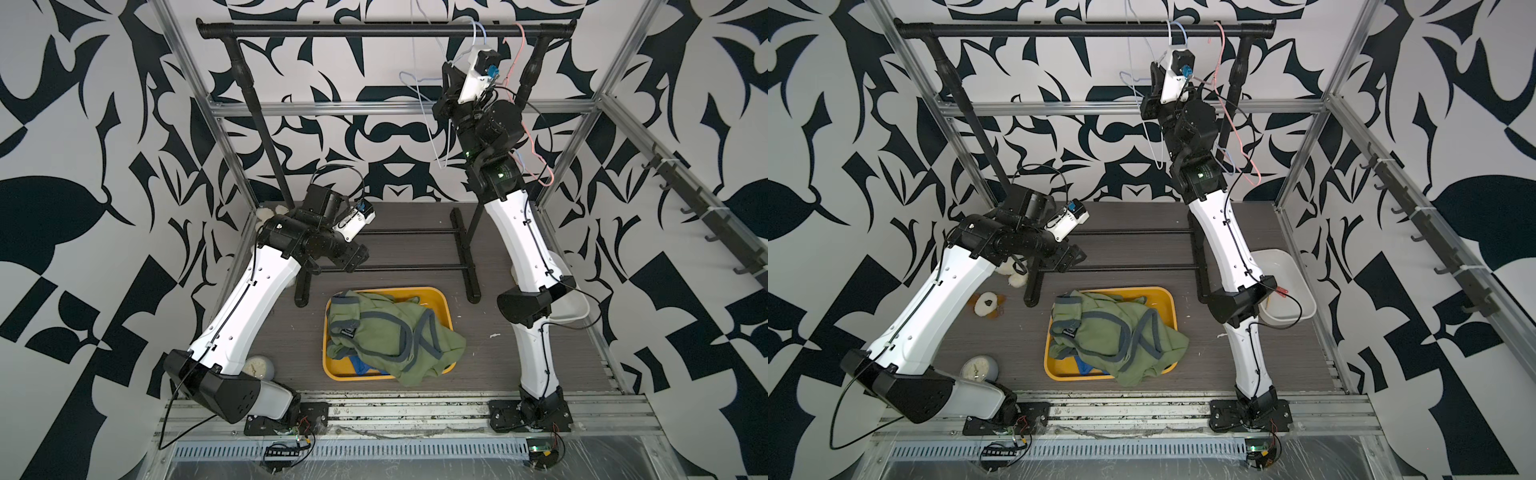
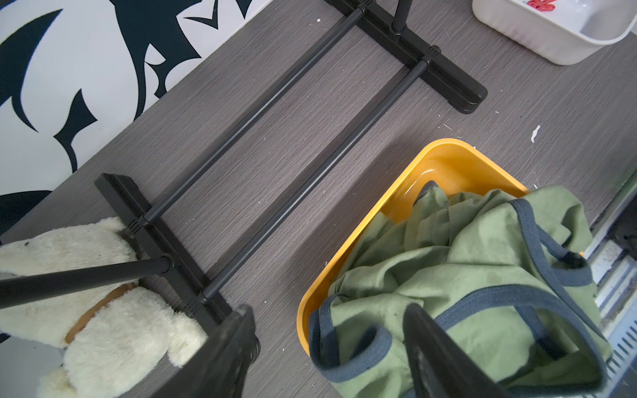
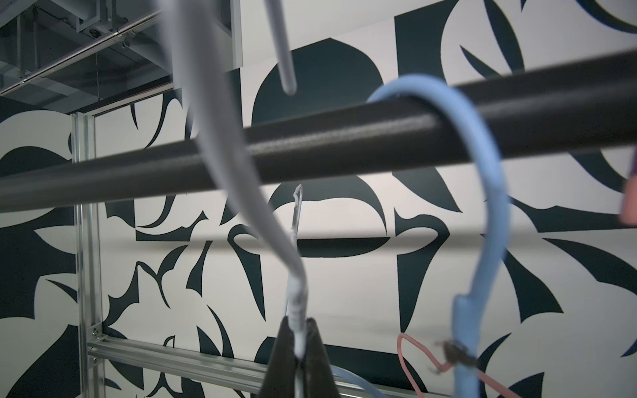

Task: Remove the clothespins securing tank tops to the hanger
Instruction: Place the hanger on the clothesline.

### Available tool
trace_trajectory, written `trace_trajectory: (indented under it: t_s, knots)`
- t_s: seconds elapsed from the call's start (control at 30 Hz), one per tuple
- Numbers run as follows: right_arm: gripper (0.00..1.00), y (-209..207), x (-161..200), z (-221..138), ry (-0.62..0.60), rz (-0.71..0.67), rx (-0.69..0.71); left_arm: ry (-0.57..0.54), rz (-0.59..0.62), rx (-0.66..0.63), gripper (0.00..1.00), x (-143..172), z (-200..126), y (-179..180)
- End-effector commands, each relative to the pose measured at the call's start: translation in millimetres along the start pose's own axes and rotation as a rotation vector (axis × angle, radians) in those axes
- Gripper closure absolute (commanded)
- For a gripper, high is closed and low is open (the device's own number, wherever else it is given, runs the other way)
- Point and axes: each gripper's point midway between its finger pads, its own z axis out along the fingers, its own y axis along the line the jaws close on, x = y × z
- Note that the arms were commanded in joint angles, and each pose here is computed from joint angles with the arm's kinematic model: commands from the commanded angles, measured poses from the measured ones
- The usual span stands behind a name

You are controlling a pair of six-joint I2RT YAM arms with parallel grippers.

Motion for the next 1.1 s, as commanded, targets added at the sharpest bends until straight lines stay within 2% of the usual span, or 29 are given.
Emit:
trace_trajectory:
  t_s: [0.0, 0.63, 1.07]
  knots:
    - [1.0, 0.7, -51.2, -9.5, -0.13, 0.039, -0.021, -0.013, -0.005, 0.012, 0.28, -5.4, -5.0, -0.7]
    - [1.0, -6.1, -48.6, -5.6, -0.159, 0.081, -0.013, -0.025, -0.015, 0.001, 0.27, -9.1, -11.9, 5.2]
    - [1.0, -9.6, -31.2, 0.2, -0.134, 0.078, 0.0, -0.022, -0.02, 0.01, 0.27, -11.1, -9.8, 5.7]
